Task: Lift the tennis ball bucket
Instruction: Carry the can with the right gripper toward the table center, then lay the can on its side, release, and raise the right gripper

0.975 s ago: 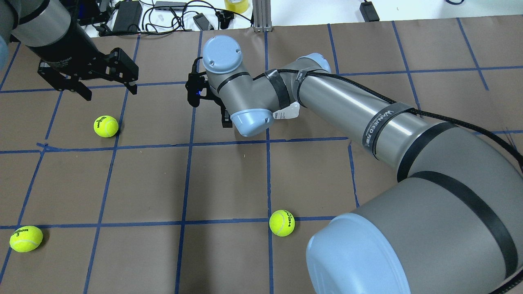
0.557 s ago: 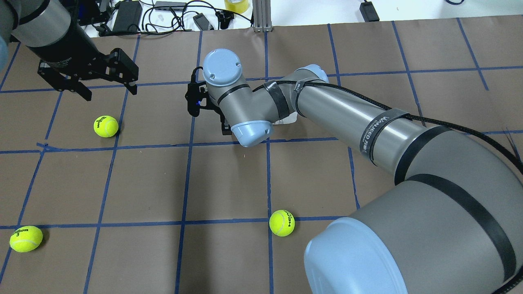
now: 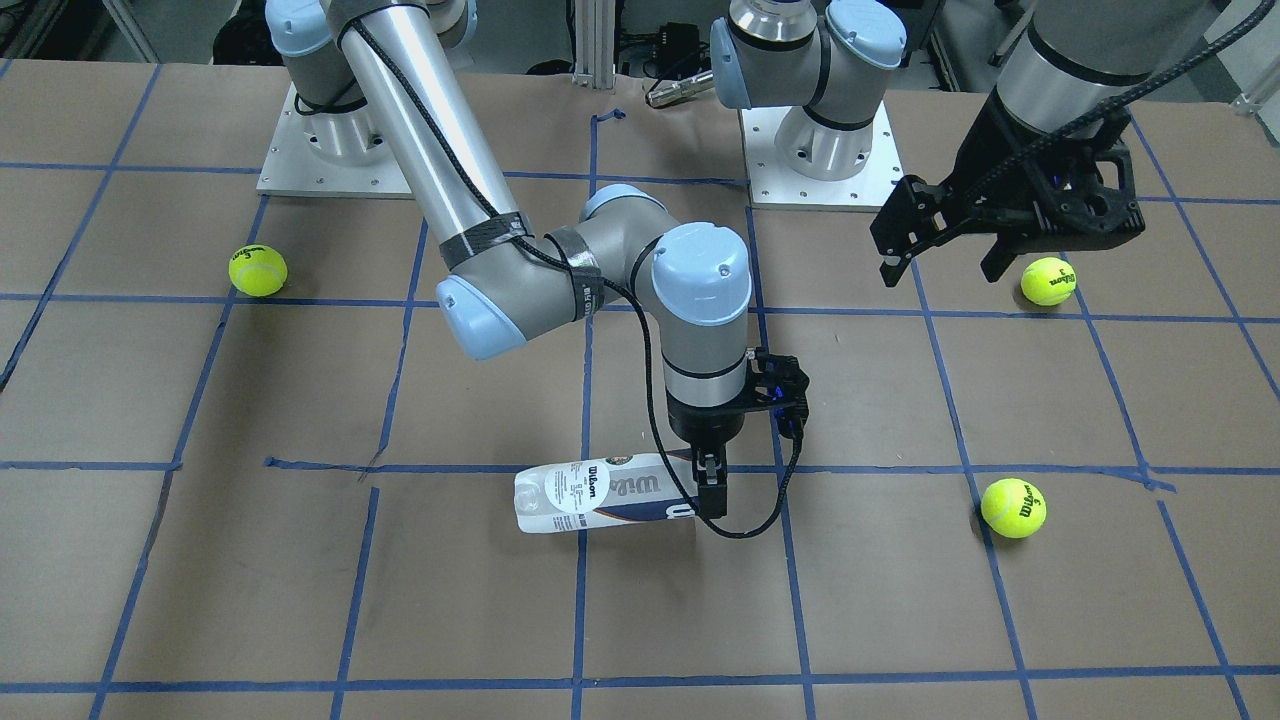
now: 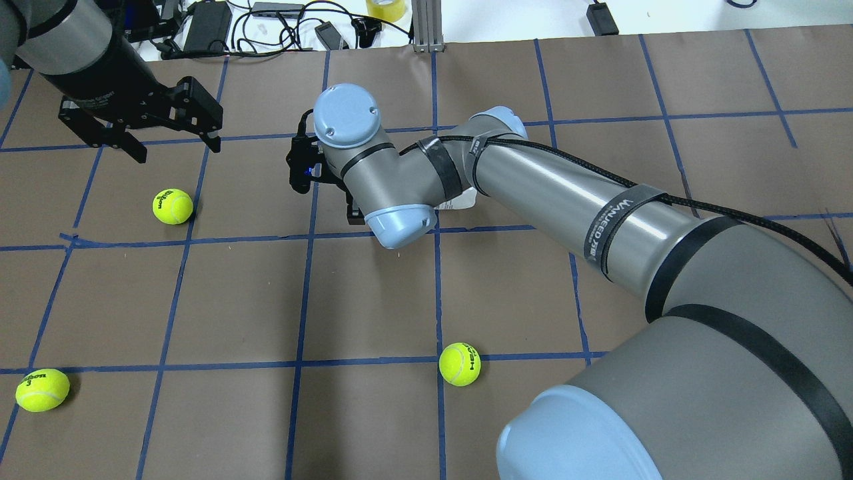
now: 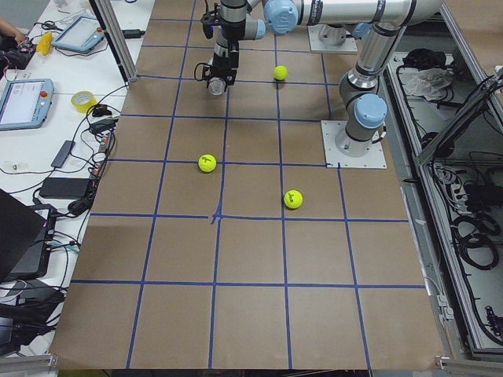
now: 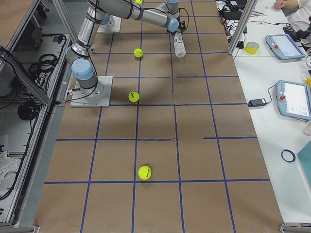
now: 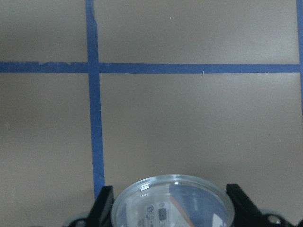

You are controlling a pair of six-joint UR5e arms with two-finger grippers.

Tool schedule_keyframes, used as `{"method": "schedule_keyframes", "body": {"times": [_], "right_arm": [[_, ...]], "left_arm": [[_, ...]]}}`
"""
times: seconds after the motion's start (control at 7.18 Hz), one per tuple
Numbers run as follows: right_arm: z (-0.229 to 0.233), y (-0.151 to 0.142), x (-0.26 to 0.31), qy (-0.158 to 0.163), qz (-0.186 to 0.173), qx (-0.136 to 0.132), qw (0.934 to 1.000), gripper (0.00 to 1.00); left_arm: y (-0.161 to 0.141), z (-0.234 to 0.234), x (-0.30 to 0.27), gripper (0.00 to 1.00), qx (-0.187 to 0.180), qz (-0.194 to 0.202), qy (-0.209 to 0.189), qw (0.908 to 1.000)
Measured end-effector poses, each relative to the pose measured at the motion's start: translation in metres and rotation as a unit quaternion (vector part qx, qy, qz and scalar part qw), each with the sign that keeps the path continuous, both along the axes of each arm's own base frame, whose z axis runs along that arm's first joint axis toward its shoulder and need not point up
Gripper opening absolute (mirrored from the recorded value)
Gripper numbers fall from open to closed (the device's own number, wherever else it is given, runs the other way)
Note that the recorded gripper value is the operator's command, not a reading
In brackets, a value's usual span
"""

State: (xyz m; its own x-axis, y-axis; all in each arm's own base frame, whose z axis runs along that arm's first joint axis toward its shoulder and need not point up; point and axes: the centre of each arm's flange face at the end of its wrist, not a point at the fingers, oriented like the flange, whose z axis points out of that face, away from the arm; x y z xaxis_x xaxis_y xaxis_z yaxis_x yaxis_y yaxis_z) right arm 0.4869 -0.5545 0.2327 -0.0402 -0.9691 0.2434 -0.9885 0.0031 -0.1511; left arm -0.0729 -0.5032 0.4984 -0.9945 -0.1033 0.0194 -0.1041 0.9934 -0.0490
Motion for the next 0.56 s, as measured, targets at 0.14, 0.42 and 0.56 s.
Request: {"method": "schedule_keyframes", "body": {"times": [0.14, 0.42, 0.56], "right_arm": [[0.000, 0.002, 0.002, -0.004, -0.014, 0.003, 0.9999, 1.00], [0.006, 0.001, 0.000, -0.008, -0.030, 0.000, 0.9995, 1.00], [0.015, -0.004, -0.007, -0.012, -0.037, -0.002, 0.9993, 1.00]], "left_arm": [[0.000, -0.001, 0.000, 1.00, 0.002, 0.001, 0.000, 1.0000], [0.002, -0.002, 0.001, 1.00, 0.004, 0.001, 0.000, 1.0000], [0.002, -0.002, 0.001, 1.00, 0.004, 0.001, -0.001, 1.0000]]}}
